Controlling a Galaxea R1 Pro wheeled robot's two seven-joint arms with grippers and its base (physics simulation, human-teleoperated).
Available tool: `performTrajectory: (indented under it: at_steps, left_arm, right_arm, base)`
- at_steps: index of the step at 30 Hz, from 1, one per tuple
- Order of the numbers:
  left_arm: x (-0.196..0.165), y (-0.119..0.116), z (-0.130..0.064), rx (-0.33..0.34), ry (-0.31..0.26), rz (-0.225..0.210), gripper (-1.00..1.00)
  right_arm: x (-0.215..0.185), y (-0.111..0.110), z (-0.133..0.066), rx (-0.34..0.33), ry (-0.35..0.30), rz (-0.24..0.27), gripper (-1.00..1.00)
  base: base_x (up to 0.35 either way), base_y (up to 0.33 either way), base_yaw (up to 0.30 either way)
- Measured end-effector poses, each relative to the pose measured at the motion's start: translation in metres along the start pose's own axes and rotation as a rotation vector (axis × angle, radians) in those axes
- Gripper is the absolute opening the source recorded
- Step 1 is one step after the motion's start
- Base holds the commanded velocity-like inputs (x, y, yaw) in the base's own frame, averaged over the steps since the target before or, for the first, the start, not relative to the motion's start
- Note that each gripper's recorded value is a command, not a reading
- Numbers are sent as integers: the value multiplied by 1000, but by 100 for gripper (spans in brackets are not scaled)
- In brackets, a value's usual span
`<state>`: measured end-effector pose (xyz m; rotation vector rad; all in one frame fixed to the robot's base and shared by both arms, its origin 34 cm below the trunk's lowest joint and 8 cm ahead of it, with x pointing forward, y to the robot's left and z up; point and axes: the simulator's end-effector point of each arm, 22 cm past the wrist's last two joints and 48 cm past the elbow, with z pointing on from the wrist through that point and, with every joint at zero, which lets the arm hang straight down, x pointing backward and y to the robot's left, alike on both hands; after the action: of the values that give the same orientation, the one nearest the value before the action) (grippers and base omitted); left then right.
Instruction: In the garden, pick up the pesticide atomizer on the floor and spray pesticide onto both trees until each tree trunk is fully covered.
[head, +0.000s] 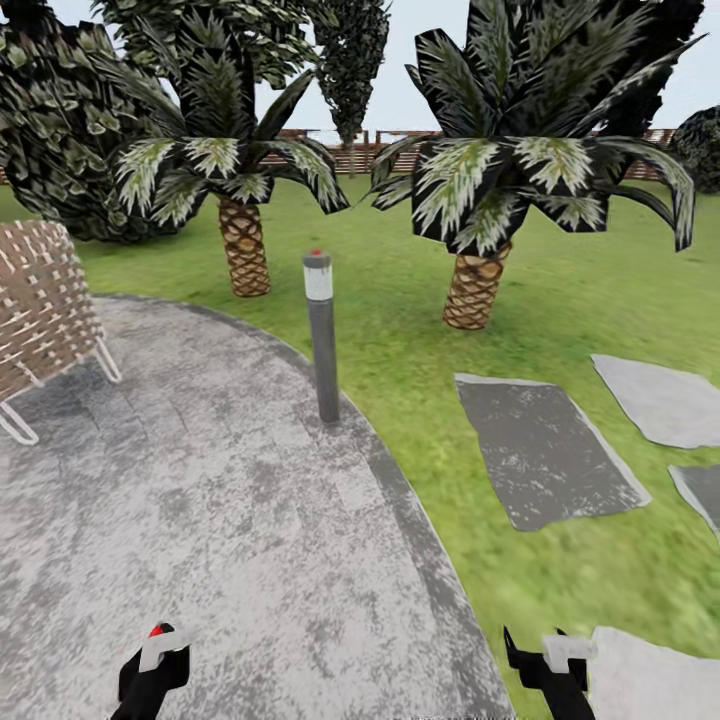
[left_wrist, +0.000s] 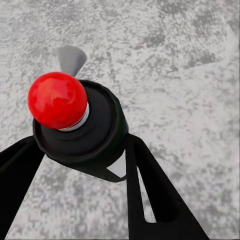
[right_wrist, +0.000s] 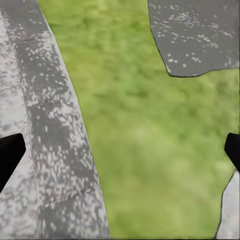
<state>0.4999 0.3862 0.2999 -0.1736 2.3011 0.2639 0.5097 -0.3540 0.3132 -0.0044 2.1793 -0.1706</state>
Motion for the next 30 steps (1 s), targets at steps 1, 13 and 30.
performTrajectory:
  at_steps: [1, 13, 30]
  left_arm:
    - [0, 0, 0, 0, 0, 0, -100]
    - [0, 2, 0, -3, 1, 0, -100]
    - [0, 2, 0, -4, 1, -2, -100]
  right_arm:
    - [0, 0, 0, 0, 0, 0, 100]
    - [0, 0, 0, 0, 0, 0, 100]
    - [0, 0, 0, 0, 0, 0, 100]
  base:
    - [0, -274, -298]
    - [34, -273, -298]
    - [211, -215, -299]
